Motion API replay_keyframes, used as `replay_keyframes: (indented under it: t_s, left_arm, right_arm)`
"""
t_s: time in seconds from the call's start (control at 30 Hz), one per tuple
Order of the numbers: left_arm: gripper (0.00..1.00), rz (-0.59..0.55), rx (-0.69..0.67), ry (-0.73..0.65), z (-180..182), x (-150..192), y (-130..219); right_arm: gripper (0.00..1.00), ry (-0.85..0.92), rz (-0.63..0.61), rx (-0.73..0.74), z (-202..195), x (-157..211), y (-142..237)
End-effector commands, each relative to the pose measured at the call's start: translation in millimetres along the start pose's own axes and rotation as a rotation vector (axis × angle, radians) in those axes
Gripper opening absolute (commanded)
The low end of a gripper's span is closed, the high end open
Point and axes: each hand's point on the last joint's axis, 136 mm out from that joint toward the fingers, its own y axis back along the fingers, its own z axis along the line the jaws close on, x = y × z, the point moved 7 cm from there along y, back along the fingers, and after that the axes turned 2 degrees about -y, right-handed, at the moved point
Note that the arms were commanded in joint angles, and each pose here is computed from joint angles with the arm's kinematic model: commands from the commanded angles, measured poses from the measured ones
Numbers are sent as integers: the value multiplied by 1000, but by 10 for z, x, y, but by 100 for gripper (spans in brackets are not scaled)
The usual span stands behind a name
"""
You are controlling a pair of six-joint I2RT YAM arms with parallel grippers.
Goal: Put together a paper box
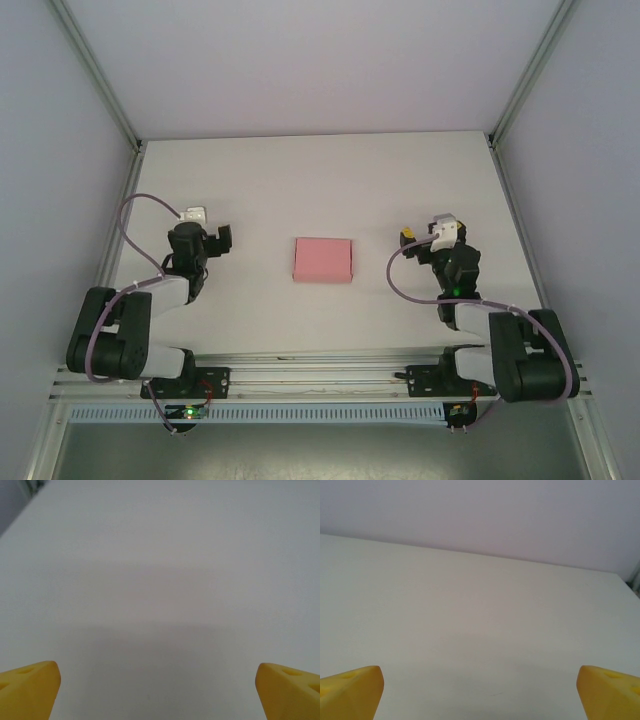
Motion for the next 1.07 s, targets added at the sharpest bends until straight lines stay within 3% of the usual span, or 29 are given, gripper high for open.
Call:
replay_keyframes:
  t_s: [0.0,0.07,0.13,0.27,0.33,0.43,1.03]
  left_arm:
    - [100,-147,3,-42,10,14,-47]
    - [100,-182,0,-49,9,21,-137]
    - [100,-73,67,-43,-2,25,-176]
    - [100,-67,86,-7,60,10,-219]
    - [100,-75,86,-8,58,6,-217]
    - [100,-73,87,-7,57,6,-216]
    - [100,-68,87,-8,55,8,-217]
  right_arm:
    - [98,9,-100,-71,41,-41,-74]
    - [98,-51,-79,-27,-95,-38,-77]
    - [98,-121,-24,-3,-250,-14,-182]
    - [98,-107,82,34,-249,45,-402]
    - [98,-111,12,47,-236,27,-398]
    - [98,-103,66,91,-266,39,-405]
    - [98,-101,63,121,-269,43,-414]
